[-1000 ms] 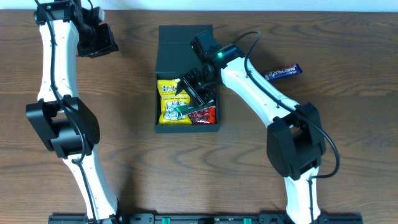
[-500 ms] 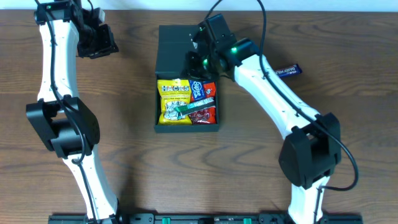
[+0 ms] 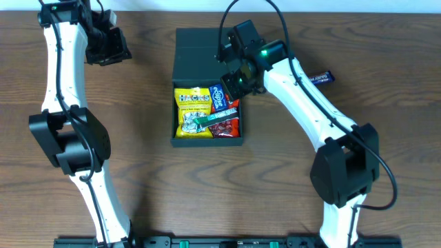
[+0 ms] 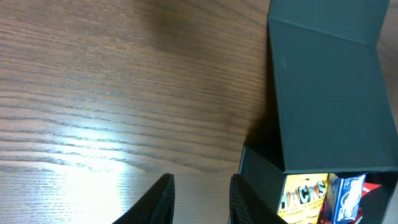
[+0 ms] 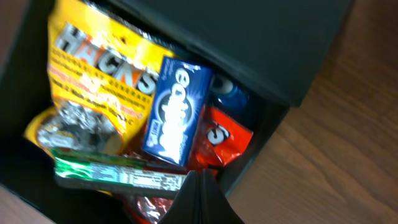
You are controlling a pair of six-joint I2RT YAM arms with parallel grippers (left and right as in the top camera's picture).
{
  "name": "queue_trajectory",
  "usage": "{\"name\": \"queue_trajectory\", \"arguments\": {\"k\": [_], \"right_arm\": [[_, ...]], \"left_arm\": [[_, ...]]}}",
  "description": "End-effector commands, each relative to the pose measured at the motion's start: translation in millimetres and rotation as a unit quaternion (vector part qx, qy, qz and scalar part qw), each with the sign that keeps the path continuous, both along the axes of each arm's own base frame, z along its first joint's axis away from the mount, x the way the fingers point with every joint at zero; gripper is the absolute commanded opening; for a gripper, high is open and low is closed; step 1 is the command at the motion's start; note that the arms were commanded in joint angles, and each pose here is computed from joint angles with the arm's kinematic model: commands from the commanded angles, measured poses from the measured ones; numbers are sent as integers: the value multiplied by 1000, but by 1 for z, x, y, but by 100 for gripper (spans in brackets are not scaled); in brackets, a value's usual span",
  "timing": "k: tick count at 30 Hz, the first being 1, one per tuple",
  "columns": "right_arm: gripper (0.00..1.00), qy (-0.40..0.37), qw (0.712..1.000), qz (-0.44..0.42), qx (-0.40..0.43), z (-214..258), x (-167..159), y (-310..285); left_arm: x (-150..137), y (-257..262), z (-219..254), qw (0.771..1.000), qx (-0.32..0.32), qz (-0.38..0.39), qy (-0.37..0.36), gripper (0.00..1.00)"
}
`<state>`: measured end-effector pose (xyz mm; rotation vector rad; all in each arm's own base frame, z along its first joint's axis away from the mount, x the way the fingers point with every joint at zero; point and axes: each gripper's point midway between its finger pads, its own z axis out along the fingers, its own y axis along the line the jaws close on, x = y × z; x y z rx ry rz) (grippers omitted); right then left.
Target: Pack container
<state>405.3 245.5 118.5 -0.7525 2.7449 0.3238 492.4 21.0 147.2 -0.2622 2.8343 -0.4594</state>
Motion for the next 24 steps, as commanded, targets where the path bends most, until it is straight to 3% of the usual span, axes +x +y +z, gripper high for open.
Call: {"name": "queue_trajectory", "arguments": {"k": [1, 24], "right_arm": [[2, 15, 999, 30, -18, -17, -3, -3], [2, 88, 994, 54, -28, -68, -19, 1]], "left_arm": [[3, 1, 4, 1000, 4, -2, -8, 31], [10, 2, 6, 1000, 6, -3, -23, 31]]}}
